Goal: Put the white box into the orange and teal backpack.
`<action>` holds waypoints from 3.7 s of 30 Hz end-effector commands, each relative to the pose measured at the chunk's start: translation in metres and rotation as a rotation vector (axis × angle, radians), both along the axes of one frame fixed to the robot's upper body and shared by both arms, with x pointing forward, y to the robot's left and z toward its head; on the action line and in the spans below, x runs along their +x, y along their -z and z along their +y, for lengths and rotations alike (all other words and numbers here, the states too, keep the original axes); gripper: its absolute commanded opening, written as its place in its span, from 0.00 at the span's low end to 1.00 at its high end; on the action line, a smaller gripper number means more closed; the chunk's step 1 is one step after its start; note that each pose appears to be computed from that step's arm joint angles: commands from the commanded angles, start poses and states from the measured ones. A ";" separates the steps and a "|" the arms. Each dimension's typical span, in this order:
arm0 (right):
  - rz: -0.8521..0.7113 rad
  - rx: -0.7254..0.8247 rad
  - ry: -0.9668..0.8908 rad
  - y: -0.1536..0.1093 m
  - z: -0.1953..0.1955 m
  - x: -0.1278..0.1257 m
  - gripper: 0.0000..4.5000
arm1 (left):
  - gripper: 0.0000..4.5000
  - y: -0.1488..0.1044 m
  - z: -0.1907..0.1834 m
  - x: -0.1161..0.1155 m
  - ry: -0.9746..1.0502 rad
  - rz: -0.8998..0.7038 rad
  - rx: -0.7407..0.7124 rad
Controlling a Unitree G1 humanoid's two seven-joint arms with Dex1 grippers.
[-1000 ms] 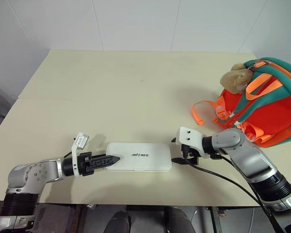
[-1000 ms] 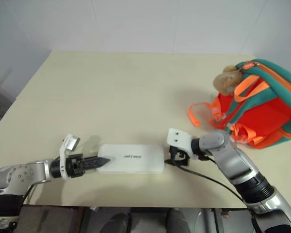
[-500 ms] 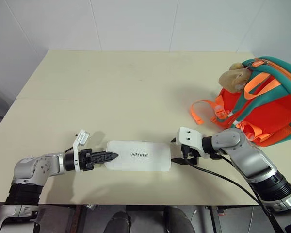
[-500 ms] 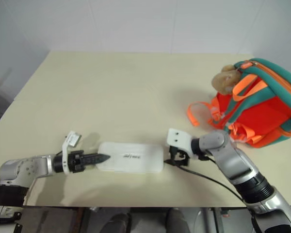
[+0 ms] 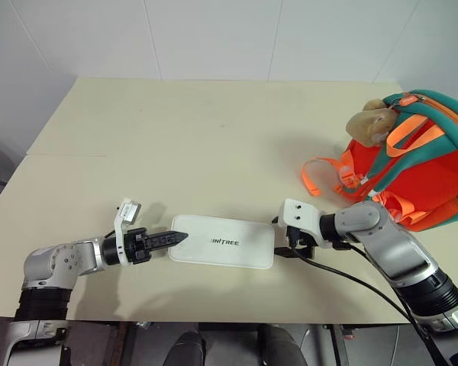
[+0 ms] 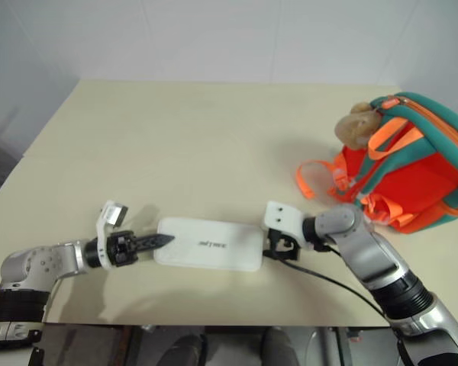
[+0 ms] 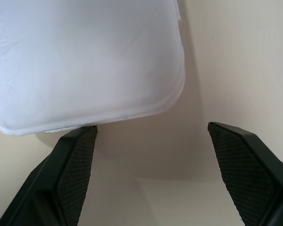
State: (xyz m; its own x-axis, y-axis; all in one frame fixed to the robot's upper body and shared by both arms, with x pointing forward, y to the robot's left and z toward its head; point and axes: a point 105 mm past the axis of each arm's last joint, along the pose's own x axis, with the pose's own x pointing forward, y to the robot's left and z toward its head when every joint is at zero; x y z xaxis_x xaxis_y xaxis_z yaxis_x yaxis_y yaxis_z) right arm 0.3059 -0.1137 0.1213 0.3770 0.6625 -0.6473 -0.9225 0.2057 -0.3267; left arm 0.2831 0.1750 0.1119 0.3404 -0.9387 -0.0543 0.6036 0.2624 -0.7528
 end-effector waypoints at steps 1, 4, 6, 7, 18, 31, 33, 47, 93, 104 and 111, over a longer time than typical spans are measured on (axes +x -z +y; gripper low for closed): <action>-0.032 0.030 -0.036 -0.011 0.006 -0.006 1.00 | 0.31 -0.003 0.008 0.005 -0.080 0.016 0.040; -0.033 0.032 -0.026 -0.011 0.003 -0.005 1.00 | 0.31 -0.001 0.012 0.005 -0.117 0.057 0.027; -0.033 0.032 -0.022 -0.012 0.002 -0.005 1.00 | 0.30 0.002 0.013 0.004 -0.129 0.069 0.025; -0.034 0.032 -0.020 -0.012 0.001 -0.005 1.00 | 0.30 0.002 0.013 0.004 -0.135 0.070 0.023; -0.063 0.115 0.070 -0.023 -0.010 -0.003 1.00 | 0.29 -0.024 0.031 0.010 -0.282 0.013 -0.139; -0.265 0.546 0.379 -0.081 -0.027 -0.007 1.00 | 0.29 -0.040 0.020 0.018 -0.347 -0.023 -0.266; -0.292 0.611 0.409 -0.087 -0.034 -0.017 1.00 | 0.29 -0.042 0.017 0.022 -0.345 -0.022 -0.275; -0.499 0.722 0.766 -0.093 -0.126 -0.049 1.00 | 0.29 -0.058 -0.004 0.036 -0.253 -0.017 -0.308; -0.531 0.911 0.760 -0.104 -0.120 0.051 0.11 | 0.29 -0.053 0.019 0.009 -0.370 -0.028 -0.252; -0.279 0.938 0.309 -0.115 -0.030 -0.002 0.11 | 0.29 -0.064 0.051 0.019 -0.453 -0.073 -0.206; -0.230 0.944 0.127 -0.132 0.000 -0.026 0.11 | 0.29 -0.066 0.057 0.024 -0.465 -0.085 -0.195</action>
State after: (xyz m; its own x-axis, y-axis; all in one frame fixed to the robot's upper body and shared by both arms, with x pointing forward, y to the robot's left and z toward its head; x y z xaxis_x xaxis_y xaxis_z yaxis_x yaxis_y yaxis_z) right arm 0.2980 -0.1278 0.2324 0.6293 0.7550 0.1842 -0.7580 0.6486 -0.0687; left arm 0.3059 0.2276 0.1643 0.7247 -0.6811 0.1041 0.4723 0.3811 -0.7948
